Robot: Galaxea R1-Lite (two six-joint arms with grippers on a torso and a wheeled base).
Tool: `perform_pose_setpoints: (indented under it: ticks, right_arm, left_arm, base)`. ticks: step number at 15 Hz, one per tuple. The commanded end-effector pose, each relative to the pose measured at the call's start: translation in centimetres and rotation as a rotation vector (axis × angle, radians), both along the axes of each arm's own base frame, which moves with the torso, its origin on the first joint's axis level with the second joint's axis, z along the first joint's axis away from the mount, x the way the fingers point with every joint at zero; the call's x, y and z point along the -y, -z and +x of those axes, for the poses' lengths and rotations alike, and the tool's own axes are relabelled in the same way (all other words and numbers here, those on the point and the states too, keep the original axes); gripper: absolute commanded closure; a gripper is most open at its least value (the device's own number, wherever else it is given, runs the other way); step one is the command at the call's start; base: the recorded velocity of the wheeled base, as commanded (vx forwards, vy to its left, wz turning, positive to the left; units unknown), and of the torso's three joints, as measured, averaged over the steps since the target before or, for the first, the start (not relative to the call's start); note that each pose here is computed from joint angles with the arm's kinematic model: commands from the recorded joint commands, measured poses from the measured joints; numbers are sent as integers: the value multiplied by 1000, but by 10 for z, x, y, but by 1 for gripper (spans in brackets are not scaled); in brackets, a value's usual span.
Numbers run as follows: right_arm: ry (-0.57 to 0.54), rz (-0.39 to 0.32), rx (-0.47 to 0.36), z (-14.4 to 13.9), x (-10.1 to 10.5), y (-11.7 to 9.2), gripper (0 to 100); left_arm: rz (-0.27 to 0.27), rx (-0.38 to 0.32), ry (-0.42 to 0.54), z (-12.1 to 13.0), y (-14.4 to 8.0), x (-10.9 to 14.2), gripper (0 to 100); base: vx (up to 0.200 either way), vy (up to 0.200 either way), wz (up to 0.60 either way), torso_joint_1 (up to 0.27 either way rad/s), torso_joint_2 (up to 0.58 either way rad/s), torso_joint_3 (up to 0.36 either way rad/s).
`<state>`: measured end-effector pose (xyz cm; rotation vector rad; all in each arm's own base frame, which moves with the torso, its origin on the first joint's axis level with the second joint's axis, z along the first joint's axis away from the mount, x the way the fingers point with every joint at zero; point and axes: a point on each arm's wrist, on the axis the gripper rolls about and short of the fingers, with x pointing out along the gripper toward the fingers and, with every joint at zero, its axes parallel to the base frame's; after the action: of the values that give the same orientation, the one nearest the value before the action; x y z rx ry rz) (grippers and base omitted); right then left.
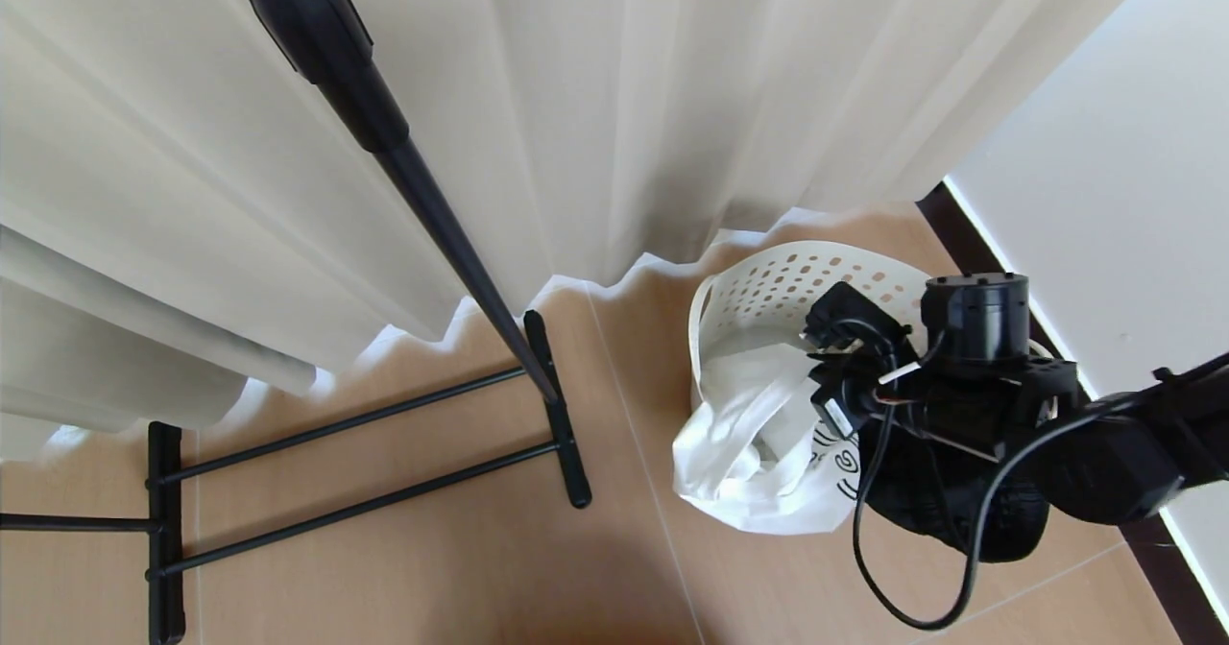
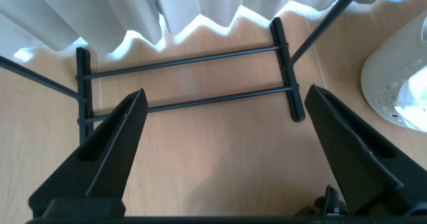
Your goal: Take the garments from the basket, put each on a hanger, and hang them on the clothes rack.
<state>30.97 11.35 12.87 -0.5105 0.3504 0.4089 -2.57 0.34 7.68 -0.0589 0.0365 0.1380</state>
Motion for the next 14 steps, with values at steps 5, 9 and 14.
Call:
perform_pose_setpoints:
  ticks: [5,9,14]
  right_arm:
    - [2,179,188,-128,10,-69,100]
    - [-76,197,196,-166,17,-63,100]
    - [-72,192,189,-164,16,-62,100]
  left_arm:
    - [1,-1,0,0,0,0,0]
    - [4,-3,0,0,0,0,0]
    - [1,-1,-1,0,0,0,0]
  base:
    - [0,0,0,0,0,0]
    - [0,0,0,0,0,0]
    - [0,0,0,0,0,0]
